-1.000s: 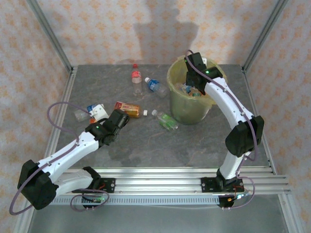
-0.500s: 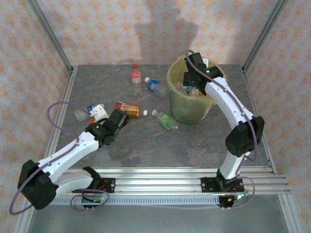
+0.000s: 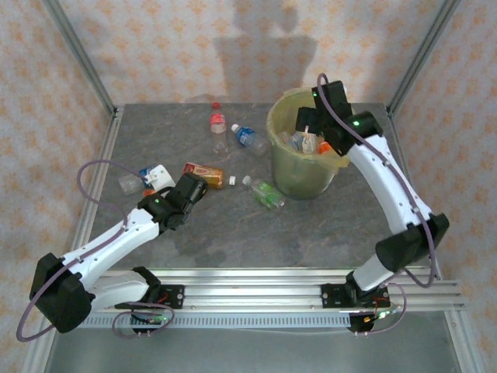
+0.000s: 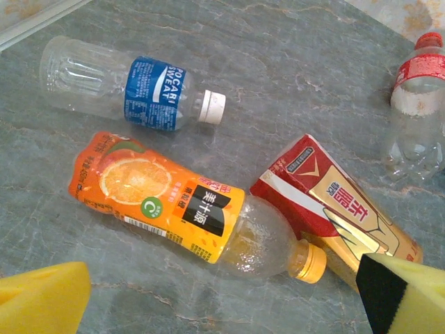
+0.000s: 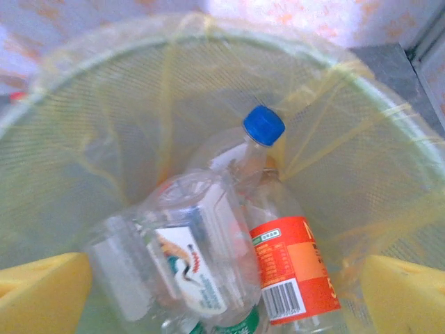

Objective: Put the plastic bottles in the bin

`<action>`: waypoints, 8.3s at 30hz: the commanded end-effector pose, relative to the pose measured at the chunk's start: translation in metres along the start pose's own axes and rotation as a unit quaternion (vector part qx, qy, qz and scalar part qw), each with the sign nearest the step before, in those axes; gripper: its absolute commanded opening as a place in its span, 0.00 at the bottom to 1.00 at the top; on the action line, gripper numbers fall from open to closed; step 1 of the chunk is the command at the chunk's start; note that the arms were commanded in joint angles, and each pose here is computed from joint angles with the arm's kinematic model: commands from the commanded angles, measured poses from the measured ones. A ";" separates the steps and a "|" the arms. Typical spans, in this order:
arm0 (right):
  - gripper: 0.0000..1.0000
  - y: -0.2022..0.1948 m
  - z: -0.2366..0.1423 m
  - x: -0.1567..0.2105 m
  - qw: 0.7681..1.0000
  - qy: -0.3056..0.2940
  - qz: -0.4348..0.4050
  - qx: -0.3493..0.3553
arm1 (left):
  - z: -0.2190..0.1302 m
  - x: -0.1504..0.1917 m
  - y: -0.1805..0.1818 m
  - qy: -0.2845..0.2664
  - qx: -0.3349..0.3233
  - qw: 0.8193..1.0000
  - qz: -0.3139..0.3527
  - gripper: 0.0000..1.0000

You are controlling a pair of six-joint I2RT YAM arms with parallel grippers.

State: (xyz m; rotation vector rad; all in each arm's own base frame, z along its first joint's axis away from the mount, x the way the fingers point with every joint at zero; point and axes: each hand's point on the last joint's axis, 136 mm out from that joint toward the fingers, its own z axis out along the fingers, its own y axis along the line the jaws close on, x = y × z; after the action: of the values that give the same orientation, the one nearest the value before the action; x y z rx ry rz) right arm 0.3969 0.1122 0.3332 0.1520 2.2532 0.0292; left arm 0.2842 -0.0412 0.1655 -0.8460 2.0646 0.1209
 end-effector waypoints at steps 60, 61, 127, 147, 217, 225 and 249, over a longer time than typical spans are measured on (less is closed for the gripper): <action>0.96 0.141 0.083 0.198 0.952 0.209 -0.224 -0.014 | -0.007 -0.013 0.028 -0.030 -0.023 0.999 -0.028 1.00; 0.96 0.138 0.086 0.200 0.951 0.213 -0.223 -0.011 | -0.007 -0.013 0.027 -0.030 -0.023 0.999 -0.028 1.00; 0.20 0.173 -0.037 0.047 0.974 0.029 -0.132 -0.180 | -0.005 -0.014 0.022 -0.027 -0.024 0.999 -0.019 1.00; 0.21 0.067 -0.042 -0.065 0.992 -0.099 -0.056 -0.049 | -0.004 -0.016 0.020 -0.030 -0.026 0.999 -0.011 1.00; 0.99 0.030 0.001 0.002 0.997 0.044 0.007 -0.066 | 0.042 -0.023 0.065 0.078 -0.053 0.989 -0.114 1.00; 0.99 0.029 -0.008 0.004 0.996 0.036 0.007 -0.075 | 0.073 -0.048 0.100 0.107 -0.065 0.966 -0.226 1.00; 0.99 0.040 -0.008 0.008 0.995 0.034 0.002 -0.097 | 0.185 -0.070 0.112 0.136 -0.156 0.893 -0.399 1.00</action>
State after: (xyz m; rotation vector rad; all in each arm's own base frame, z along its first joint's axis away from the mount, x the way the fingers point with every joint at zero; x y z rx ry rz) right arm 0.3922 0.1512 0.3237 0.0744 2.3399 0.2473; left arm 0.3686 0.1444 0.0787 -1.8848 1.8519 -0.1406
